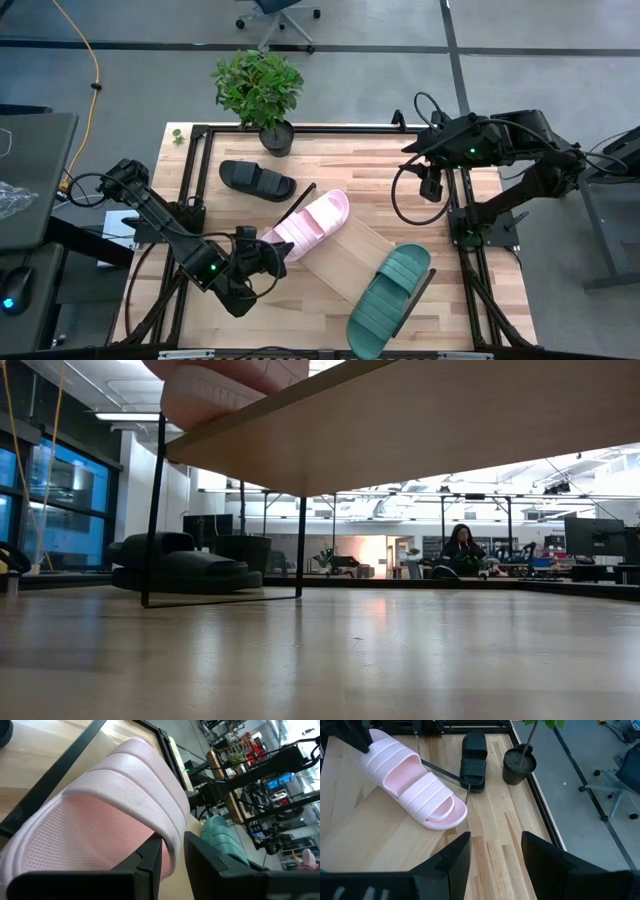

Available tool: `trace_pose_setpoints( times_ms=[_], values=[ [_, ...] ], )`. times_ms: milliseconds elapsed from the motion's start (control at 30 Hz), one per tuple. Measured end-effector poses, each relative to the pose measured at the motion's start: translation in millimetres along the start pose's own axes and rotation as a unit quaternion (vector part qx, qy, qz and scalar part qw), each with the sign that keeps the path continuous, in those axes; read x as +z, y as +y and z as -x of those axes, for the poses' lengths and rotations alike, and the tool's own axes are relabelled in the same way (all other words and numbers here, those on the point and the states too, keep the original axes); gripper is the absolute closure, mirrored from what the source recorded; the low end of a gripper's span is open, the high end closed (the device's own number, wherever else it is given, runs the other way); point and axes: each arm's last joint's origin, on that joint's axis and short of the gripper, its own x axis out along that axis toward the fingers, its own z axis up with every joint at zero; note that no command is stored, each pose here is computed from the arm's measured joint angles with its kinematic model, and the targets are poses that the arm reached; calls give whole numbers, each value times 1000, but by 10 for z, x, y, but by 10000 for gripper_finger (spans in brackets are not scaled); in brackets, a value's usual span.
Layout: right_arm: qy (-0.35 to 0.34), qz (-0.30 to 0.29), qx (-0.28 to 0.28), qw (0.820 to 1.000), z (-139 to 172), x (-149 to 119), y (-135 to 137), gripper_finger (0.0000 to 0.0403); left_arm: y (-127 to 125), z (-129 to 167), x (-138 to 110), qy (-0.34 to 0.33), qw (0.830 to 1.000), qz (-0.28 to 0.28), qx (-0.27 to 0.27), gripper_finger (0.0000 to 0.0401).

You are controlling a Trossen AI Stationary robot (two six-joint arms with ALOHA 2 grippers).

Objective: Pick and place slides into the shelf
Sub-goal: Put the pink pair of slides on the shelf

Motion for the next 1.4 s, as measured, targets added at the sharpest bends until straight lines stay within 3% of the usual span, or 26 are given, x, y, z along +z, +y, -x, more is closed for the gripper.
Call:
trace_pose_setpoints(
  times_ms=[667, 967, 1100, 1400],
  values=[
    [0, 2, 0, 1000, -1, 0, 0, 236, 2, -1, -6, 10, 1000, -8, 3, 328],
    [0, 9, 0, 1000, 0, 0, 0, 236, -6, -1, -10, 13, 1000, 1, 1, 241],
    [0, 9, 0, 1000, 0, 0, -1, 236, -11, -2, -13, 15, 1000, 5, 0, 219],
    [0, 11, 0, 1000, 0, 0, -1, 236, -22, 9, -4, 27, 999, 17, 0, 242]
  ],
)
